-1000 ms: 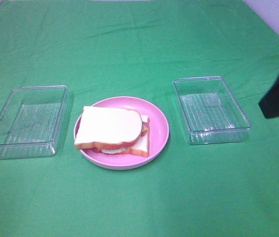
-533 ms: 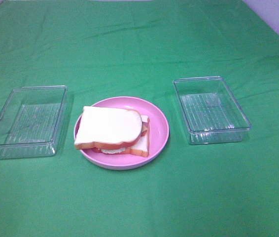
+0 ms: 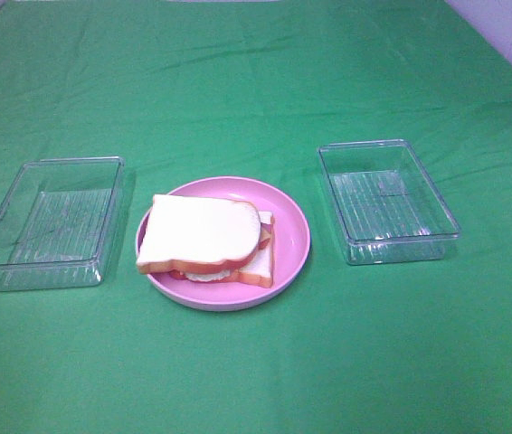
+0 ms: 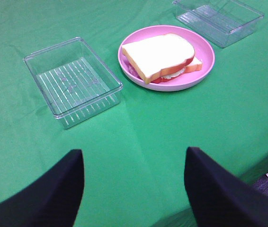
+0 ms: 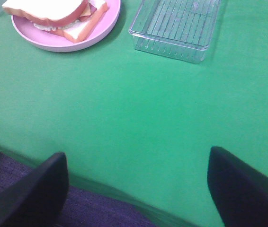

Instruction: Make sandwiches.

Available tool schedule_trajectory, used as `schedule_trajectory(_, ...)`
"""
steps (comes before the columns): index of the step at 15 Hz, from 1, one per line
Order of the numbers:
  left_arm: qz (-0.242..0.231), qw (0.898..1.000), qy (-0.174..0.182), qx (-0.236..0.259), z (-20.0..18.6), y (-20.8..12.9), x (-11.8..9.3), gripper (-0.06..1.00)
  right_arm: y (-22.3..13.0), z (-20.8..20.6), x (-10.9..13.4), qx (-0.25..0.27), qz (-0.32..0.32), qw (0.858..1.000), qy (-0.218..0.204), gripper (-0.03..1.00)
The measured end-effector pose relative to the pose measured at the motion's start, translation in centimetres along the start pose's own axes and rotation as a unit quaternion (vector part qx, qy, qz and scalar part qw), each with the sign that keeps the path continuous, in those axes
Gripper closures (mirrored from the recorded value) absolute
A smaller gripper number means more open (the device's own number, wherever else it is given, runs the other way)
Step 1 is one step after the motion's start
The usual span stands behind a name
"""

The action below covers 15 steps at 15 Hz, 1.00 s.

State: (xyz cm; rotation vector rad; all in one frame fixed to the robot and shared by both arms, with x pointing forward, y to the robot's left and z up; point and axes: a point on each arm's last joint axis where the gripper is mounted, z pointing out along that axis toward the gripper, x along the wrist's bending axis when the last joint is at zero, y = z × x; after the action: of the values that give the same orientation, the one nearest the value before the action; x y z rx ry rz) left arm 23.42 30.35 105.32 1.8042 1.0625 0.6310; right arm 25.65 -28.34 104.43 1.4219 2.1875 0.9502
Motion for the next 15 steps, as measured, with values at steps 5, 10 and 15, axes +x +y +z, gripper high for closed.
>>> schedule_trajectory(5,0.0,1.0,0.0,0.0,0.0,0.0,0.0,0.35,-0.02,0.02,0.01,0.0,-0.014,1.0,0.0,0.21)
schedule_trajectory(10,-0.011,1.0,0.021,-0.001,0.0,0.0,-0.03,0.35,-0.01,0.02,0.06,0.0,-0.027,1.0,0.004,0.21)
schedule_trajectory(15,-0.085,0.982,0.171,-0.004,0.01,0.0,-0.22,0.35,-0.01,0.02,0.06,0.0,-0.028,1.0,0.003,0.21)
